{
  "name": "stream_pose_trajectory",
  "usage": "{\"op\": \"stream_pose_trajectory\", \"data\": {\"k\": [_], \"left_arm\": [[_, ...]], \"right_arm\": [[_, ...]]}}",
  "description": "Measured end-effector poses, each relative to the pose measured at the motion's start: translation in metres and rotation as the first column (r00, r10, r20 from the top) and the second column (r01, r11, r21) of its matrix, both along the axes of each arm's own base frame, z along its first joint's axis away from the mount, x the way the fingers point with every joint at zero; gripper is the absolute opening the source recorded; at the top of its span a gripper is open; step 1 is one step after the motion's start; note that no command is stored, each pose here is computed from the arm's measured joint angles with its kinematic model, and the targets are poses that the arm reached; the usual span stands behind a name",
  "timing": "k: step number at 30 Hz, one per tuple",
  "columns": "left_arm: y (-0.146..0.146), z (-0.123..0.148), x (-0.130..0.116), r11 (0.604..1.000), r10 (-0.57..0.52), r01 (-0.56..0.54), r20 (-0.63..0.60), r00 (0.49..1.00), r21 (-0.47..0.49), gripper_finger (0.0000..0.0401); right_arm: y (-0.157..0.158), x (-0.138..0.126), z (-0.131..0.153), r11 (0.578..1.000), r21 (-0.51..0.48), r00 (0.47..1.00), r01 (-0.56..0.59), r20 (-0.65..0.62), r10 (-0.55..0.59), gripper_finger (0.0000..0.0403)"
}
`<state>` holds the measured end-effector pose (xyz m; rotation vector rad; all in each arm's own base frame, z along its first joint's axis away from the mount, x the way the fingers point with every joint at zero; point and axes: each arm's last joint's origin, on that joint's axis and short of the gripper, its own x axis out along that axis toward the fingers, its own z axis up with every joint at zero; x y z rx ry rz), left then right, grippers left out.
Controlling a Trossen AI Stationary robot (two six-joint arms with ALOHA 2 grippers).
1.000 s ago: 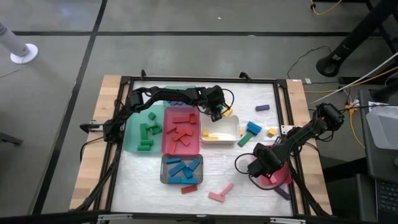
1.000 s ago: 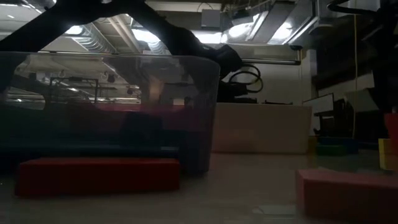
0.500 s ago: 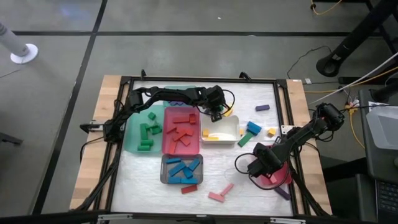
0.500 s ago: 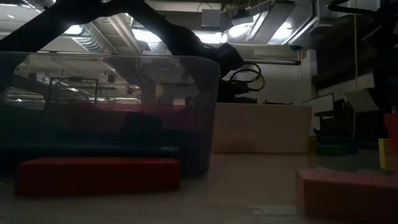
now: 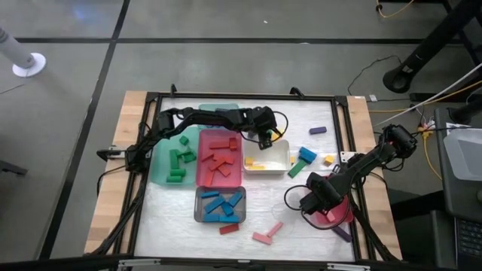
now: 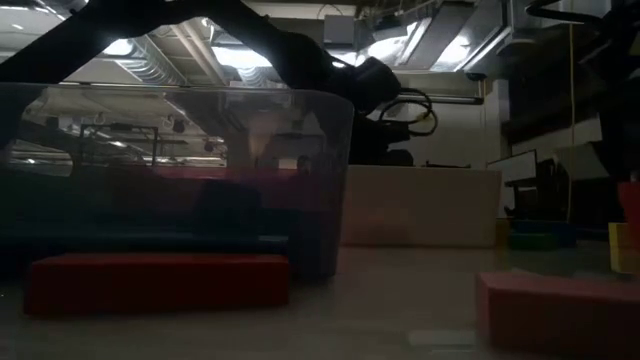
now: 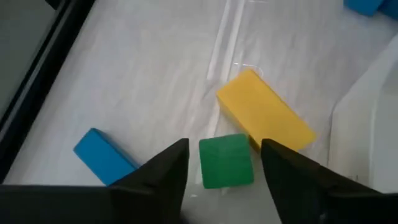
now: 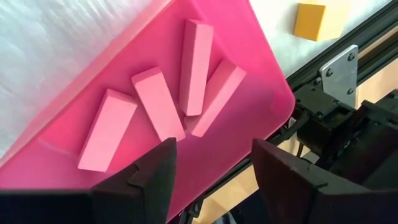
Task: Sort blocks
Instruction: Put the green block into the bottom green bin
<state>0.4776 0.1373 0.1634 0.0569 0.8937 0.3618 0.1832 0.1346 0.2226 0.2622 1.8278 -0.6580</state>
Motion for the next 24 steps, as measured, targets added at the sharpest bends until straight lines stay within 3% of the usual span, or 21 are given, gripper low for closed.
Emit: {"op": "stream_pose_trajectory", "data": {"k": [8,15,24], "left_arm": [[0.006,-0.004,-0.002,0.998,0.049,-0.048,0.012,0.999,-0.048,0.0206],[0.006,-0.006,-0.002,0.994,-0.002,0.004,0.019,1.000,-0.110,0.0201],[0.007,-0.020,0.002,0.993,-0.012,0.014,0.011,1.000,-0.116,0.0198]], "right_arm": [[0.000,0.000,0.000,1.000,-0.012,1.000,-0.006,0.008,0.006,0.0209],[0.000,0.000,0.000,1.000,-0.012,1.000,-0.006,0.008,0.007,0.0209],[0.000,0.000,0.000,1.000,-0.012,1.000,-0.006,0.008,0.007,0.0209]]}}
